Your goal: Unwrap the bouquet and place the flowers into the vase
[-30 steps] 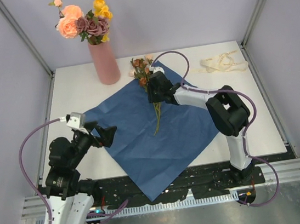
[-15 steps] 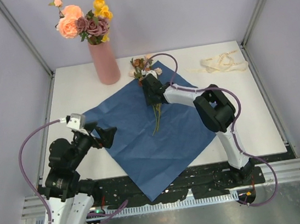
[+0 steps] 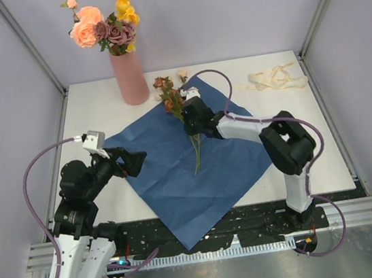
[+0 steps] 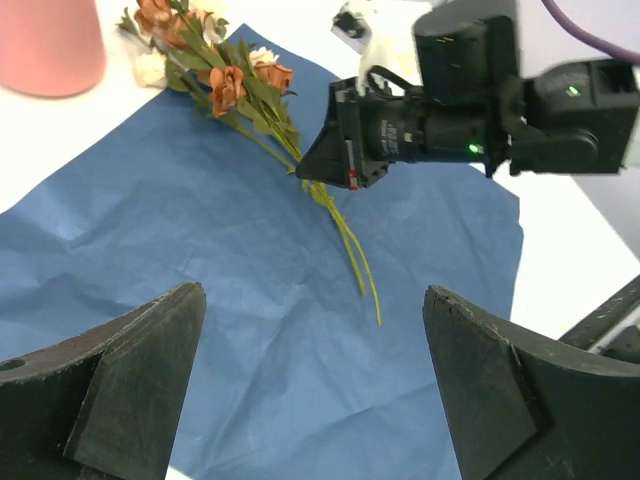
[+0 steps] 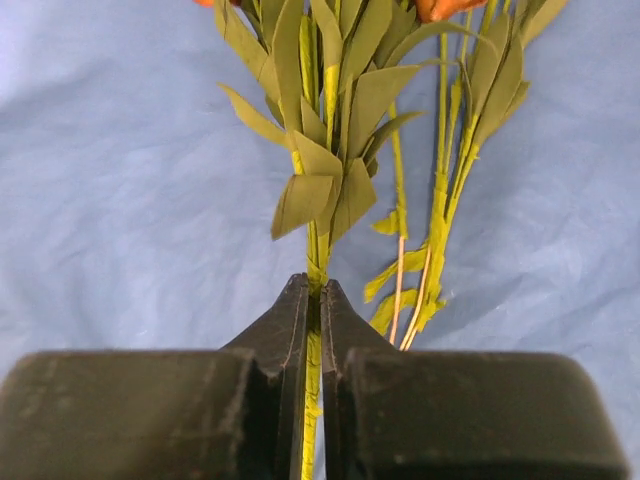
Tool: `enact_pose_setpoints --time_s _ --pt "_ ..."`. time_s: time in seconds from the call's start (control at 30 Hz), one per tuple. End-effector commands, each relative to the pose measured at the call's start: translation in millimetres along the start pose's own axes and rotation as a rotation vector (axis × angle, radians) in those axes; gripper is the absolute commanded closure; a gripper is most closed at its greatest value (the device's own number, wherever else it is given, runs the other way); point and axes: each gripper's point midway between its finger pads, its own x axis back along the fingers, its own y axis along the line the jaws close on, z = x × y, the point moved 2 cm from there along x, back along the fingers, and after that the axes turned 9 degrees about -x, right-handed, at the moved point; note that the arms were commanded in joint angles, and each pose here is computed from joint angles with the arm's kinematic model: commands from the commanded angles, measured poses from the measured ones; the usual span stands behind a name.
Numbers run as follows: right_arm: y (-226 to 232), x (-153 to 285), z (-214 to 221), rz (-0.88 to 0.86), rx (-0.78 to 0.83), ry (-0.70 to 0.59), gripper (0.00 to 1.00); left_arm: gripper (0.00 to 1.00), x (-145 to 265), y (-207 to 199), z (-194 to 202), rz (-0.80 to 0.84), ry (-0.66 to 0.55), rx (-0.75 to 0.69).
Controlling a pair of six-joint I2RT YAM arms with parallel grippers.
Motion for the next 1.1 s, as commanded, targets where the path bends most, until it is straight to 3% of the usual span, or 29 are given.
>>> enact_pose_setpoints --time_s 0.0,0.27,0.57,0.87,1.03,1.07 --pt "51 78 -67 -0.313 -0.088 -0.270 0.95 0.07 1 -23 -40 0.103 -0.103 0.094" --pt "74 163 -59 -0.553 -0.072 -0.371 0.95 0.11 -19 -35 -47 0.219 -0.137 0.164" --pt "136 249 -39 -0.897 0.041 -0.441 0.95 0.17 -38 -59 -50 0.406 -0.149 0.212" --pt "163 280 -32 -1.039 0.083 -0.451 0.95 0.34 -41 -73 -48 0.449 -0.166 0.246" --pt "169 286 -27 -1.069 0.113 -0.447 0.94 0.49 -42 -73 -49 0.449 -0.164 0.252" --pt "170 286 -25 -1.072 0.117 -0.438 0.95 0.56 -43 -74 -48 0.452 -0.158 0.253"
